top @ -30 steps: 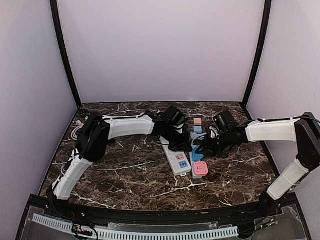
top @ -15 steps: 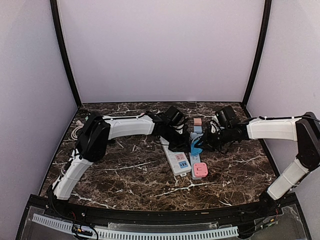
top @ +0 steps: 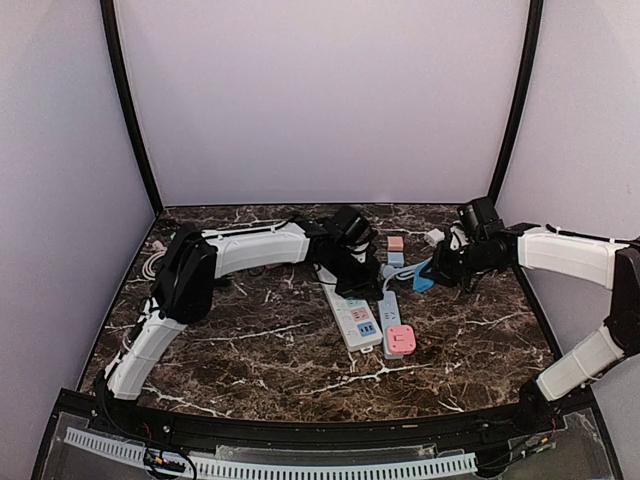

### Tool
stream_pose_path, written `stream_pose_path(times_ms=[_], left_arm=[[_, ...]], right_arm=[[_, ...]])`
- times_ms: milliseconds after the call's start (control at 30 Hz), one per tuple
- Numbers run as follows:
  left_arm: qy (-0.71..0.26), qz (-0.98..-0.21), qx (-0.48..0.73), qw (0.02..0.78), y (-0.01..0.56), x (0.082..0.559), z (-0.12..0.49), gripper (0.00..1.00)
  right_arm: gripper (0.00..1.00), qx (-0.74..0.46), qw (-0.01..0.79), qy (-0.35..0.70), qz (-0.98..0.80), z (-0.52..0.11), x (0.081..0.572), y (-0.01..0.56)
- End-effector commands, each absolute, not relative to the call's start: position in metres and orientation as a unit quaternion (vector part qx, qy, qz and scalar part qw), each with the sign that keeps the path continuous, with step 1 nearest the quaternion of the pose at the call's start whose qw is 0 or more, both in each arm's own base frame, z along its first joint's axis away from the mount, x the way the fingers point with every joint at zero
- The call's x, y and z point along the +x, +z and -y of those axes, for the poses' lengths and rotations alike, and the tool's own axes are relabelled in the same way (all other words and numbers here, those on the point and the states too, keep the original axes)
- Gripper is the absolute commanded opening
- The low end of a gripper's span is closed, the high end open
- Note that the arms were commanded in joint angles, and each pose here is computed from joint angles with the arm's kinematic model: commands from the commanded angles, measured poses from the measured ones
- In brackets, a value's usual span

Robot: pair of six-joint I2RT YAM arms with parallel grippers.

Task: Pull the plug off the socket

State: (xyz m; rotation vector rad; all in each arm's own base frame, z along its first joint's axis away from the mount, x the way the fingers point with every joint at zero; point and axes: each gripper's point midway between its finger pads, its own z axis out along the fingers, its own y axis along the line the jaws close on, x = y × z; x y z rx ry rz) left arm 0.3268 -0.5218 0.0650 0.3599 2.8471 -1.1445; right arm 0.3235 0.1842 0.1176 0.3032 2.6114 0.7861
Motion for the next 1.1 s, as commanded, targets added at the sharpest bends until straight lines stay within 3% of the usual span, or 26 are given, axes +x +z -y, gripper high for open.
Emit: stream_pose_path(times_ms=[0, 567, 933, 1067], left_arm=[[-0.377, -0.914, 0.140, 0.050, 0.105, 0.326, 0.524, 0.02], [-0.392, -0.906, 0.146, 0.067, 0.137, 0.323, 0.520, 0.02], [-0.389, -0.908, 0.142, 0.064, 0.132, 0.322, 0.518, 0.02], [-0.390, -0.908, 0.142, 0.063, 0.133, 0.321, 0.518, 0.02]], right_arm=[[0.00, 0.146, 0.204, 0.219, -0.943, -0.139, 0.325, 0.105], [0.00, 0.234, 0.189, 0.161, -0.940, -0.056, 0.319, 0.069], [0.02, 0.228, 0.169, 0.114, -0.952, -0.042, 0.317, 0.053], [0.07, 0.223, 0.166, 0.107, -0.955, -0.042, 0.318, 0.048]])
